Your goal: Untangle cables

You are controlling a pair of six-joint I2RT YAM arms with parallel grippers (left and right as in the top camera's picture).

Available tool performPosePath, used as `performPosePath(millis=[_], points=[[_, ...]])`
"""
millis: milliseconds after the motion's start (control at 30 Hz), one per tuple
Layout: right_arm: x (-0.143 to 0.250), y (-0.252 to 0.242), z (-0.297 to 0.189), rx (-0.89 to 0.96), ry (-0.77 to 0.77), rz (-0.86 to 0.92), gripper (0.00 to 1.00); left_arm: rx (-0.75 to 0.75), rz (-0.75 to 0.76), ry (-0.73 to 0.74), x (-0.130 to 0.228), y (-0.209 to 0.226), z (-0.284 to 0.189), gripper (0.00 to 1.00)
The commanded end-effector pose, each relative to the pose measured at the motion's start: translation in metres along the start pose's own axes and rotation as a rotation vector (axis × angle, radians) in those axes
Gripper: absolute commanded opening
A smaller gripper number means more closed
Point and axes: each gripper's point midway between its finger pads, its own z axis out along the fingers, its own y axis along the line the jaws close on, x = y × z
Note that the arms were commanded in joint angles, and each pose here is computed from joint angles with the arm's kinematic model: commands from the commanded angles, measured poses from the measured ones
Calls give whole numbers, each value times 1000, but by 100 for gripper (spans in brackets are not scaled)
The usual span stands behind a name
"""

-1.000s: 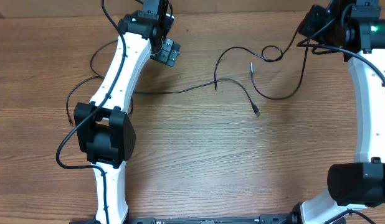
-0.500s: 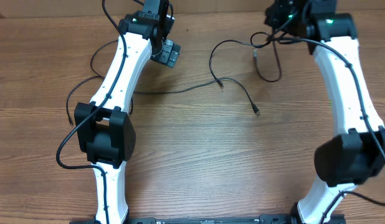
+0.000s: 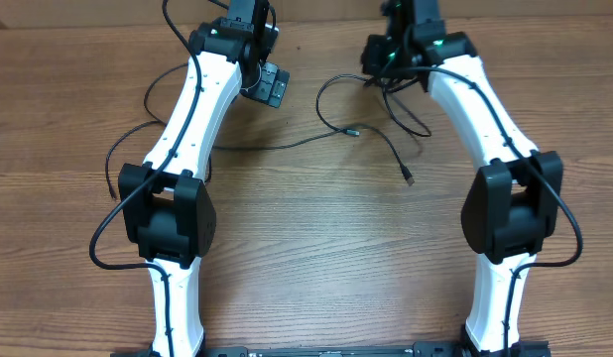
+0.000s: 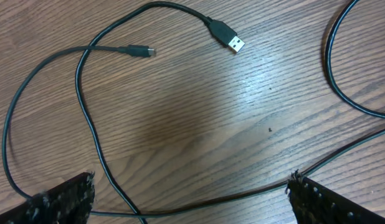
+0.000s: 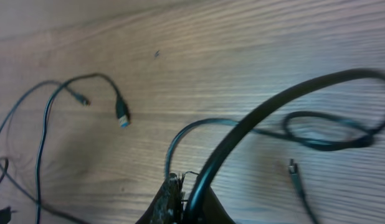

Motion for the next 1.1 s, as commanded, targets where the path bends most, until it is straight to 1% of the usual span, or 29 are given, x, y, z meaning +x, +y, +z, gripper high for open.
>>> performPosePath(millis=[0, 33, 100, 267, 333, 367, 500, 633, 733, 867, 967, 1067], points=[[-2, 0, 9, 19, -9, -28, 8, 18, -18, -54, -12, -2, -22, 99], [1, -1, 13, 21, 0, -27, 9, 18, -17, -52, -11, -2, -22, 100], [2, -2, 16, 23, 5, -26, 26, 18, -17, -47, -10, -2, -22, 99], [-1, -4, 15, 27, -11, -27, 74, 18, -17, -47, -10, -2, -22, 99], [-2, -4, 15, 28, -11, -29, 97, 18, -17, -47, -10, -2, -22, 100], [-2, -4, 15, 28, -12, -32, 100, 18, -17, -47, -10, -2, -22, 99], [-4, -8, 15, 54, -25, -56, 100, 18, -17, -47, -10, -2, -22, 100], [-25, -18, 4, 144, -93, -67, 100, 18, -17, -47, -10, -2, -22, 100], [-52, -20, -19, 207, -162, -100, 99, 17, -17, -46, -10, -2, -22, 100], [-89, -10, -62, 255, -251, -119, 100, 17, -15, -47, -10, -2, -22, 100], [-101, 1, -87, 244, -280, -125, 100, 3, -15, -50, -11, 1, -22, 100], [-103, 10, -103, 232, -275, -129, 99, -41, -18, -55, -12, 8, -22, 100]])
